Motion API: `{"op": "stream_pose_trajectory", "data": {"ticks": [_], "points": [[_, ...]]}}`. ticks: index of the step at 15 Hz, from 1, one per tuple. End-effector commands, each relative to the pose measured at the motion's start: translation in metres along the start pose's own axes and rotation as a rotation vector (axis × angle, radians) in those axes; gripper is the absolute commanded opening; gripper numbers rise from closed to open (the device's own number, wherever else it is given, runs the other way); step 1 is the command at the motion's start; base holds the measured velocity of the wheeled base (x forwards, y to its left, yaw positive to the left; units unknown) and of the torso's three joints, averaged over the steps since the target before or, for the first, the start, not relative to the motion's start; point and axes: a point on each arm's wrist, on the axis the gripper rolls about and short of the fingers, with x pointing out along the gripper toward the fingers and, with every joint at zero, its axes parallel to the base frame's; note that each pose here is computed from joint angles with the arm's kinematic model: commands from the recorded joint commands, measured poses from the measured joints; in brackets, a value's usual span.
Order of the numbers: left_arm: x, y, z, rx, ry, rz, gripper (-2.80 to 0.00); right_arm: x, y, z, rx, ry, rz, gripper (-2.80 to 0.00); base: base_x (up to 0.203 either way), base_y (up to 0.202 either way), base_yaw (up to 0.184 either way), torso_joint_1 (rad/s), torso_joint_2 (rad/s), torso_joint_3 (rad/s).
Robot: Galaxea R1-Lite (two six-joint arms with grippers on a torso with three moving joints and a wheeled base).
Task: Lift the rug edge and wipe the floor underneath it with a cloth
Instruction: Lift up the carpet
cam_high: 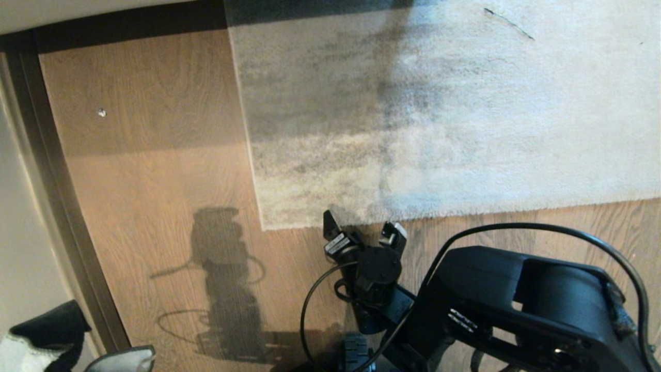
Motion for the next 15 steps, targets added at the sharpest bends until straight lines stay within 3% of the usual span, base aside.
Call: {"op": "stream_pose_trajectory", "data": {"ticks": [1, 9, 15], "points": [[0.000, 0.000, 0.000, 0.000, 0.001, 0.000, -2.80, 0.002, 0.003, 0.002, 0.034, -0.032, 0.031, 0.00, 0.000, 0.000, 0.000, 0.000, 0.00, 0.000], [0.000, 0.000, 0.000, 0.000, 0.001, 0.000, -2.80, 0.015, 0.013, 0.010, 0.036, -0.065, 0.077, 0.00, 0.000, 0.000, 0.000, 0.000, 0.00, 0.000], [0.000, 0.000, 0.000, 0.000, 0.000, 0.000, -2.80, 0.023, 0.033, 0.042, 0.023, -0.105, 0.147, 0.00, 0.000, 0.000, 0.000, 0.000, 0.00, 0.000]]}}
